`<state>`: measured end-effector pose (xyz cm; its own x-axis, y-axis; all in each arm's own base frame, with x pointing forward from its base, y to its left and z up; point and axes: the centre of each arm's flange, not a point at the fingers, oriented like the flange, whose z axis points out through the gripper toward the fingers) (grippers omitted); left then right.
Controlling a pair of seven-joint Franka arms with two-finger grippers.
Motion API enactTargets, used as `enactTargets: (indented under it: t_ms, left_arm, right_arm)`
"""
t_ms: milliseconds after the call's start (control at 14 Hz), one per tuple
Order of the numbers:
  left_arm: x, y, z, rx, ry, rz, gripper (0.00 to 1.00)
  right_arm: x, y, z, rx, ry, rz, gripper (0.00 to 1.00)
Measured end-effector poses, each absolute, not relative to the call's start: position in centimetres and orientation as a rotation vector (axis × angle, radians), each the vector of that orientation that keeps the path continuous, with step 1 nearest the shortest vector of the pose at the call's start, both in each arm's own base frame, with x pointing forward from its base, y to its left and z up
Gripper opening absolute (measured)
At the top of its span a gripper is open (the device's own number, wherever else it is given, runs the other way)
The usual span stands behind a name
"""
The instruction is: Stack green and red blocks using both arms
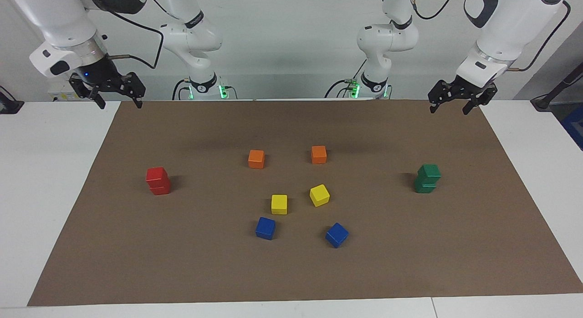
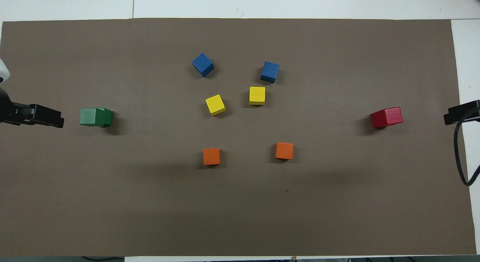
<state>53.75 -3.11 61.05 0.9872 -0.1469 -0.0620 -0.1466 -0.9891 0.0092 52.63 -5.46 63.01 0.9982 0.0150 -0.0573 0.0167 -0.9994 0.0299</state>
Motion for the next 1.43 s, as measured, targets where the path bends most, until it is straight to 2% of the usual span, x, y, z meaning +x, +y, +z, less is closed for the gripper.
enactTargets:
  t_ms: [287, 502, 860, 1433]
  left_arm:
    - [55.3, -3.2, 60.9, 3.126, -0.231, -0.107, 1.0]
    - [55.0, -3.4, 61.5, 3.122, -0.237, -0.173, 1.0]
    - [55.1, -4.0, 63.0, 3.124, -0.254, -0.13, 1.0]
    - [55.3, -3.9, 61.8, 3.123, -0.251, -0.157, 1.0]
  right_arm:
    - [52.6, -5.5, 63.0, 3.11, 0.02, -0.089, 1.0]
    - [52.6, -5.4, 63.0, 3.11, 0.02, -0.089, 1.0]
    - [52.6, -5.4, 63.0, 3.11, 0.02, -0.091, 1.0]
    - [52.6, -5.4, 63.0, 3.11, 0.02, -0.093, 1.0]
